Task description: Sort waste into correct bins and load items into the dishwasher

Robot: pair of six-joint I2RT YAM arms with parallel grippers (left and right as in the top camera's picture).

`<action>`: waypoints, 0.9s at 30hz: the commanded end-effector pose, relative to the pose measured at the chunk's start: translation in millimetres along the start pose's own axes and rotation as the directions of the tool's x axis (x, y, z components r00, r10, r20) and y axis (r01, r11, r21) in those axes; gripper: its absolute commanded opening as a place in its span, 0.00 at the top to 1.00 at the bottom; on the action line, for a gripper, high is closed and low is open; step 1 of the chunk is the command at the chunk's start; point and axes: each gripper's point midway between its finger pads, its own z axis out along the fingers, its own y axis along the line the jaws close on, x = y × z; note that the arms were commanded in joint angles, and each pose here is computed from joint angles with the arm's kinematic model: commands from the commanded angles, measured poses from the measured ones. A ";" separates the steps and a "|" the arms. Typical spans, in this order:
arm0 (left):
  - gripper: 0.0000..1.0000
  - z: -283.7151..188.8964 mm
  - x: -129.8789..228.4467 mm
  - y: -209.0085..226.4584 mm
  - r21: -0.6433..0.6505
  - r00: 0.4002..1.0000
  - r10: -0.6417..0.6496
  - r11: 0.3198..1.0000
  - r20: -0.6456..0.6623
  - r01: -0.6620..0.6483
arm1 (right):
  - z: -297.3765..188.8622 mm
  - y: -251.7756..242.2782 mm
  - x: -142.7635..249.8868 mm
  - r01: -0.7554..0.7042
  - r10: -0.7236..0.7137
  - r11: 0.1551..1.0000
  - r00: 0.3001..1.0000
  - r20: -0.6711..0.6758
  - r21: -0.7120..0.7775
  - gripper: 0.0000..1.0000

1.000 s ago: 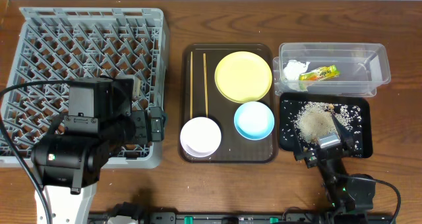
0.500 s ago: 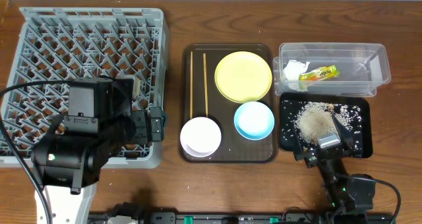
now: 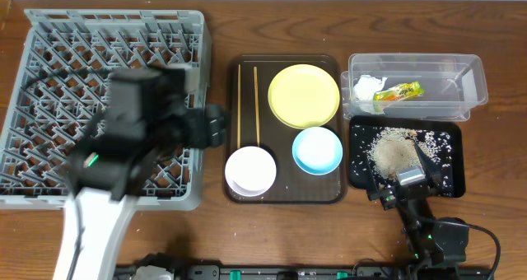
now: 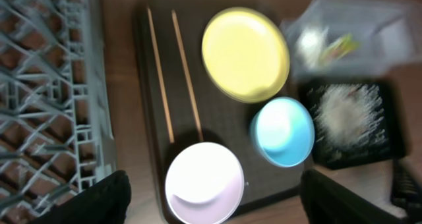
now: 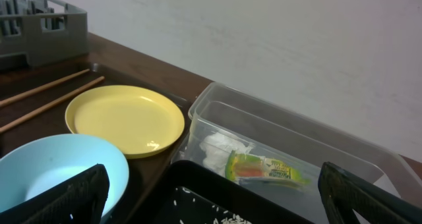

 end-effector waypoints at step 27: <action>0.63 255.8 58.7 87.7 -0.357 0.930 -0.013 0.925 -0.368 -0.129 | -0.3 -3.7 1.6 0.011 -0.011 1.000 1.000 -0.001 0.016 0.01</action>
